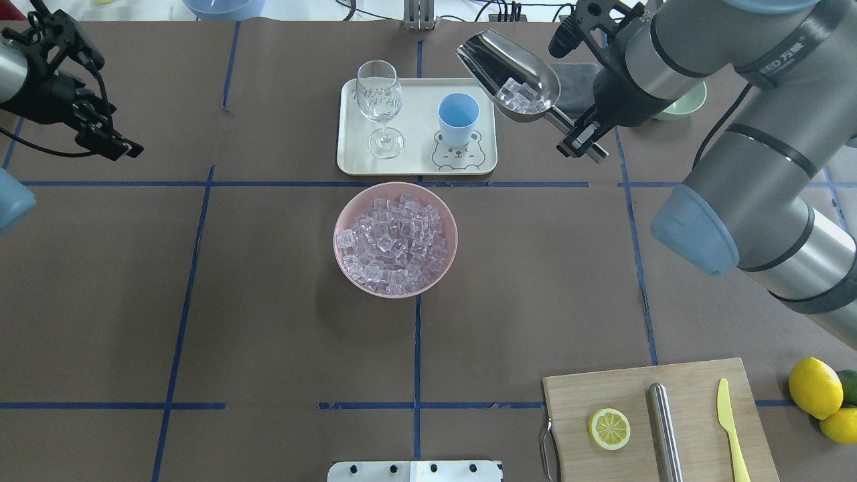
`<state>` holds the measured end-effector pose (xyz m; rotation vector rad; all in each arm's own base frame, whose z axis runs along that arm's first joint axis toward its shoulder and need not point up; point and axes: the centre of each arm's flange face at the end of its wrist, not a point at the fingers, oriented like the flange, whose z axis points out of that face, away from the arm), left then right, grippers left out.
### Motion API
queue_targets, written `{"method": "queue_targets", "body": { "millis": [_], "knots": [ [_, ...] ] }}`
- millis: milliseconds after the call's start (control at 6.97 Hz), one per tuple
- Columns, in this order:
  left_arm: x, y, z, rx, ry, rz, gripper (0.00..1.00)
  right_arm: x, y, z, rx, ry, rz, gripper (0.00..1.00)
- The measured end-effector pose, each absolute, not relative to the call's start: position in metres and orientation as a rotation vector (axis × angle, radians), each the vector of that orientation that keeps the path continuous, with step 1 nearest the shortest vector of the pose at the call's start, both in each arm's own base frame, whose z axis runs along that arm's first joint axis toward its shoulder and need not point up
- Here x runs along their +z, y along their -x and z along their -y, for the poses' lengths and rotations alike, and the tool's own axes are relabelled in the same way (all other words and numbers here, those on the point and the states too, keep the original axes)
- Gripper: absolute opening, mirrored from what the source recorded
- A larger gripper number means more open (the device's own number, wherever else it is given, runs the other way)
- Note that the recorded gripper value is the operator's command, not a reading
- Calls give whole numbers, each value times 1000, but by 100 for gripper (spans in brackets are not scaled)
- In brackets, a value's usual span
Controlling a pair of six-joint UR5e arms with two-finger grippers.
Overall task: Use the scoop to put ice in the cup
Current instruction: 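Carry the ice-filled scoop to the light-blue cup with the right gripper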
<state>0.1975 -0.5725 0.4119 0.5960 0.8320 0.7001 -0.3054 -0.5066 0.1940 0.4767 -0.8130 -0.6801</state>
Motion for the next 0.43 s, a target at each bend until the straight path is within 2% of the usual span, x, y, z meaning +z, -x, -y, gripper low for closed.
{"method": "queue_targets", "body": {
  "millis": [430],
  "knots": [
    [426, -126, 570, 553, -502, -780, 100, 203, 312, 519, -604, -300, 743, 0]
  ]
}}
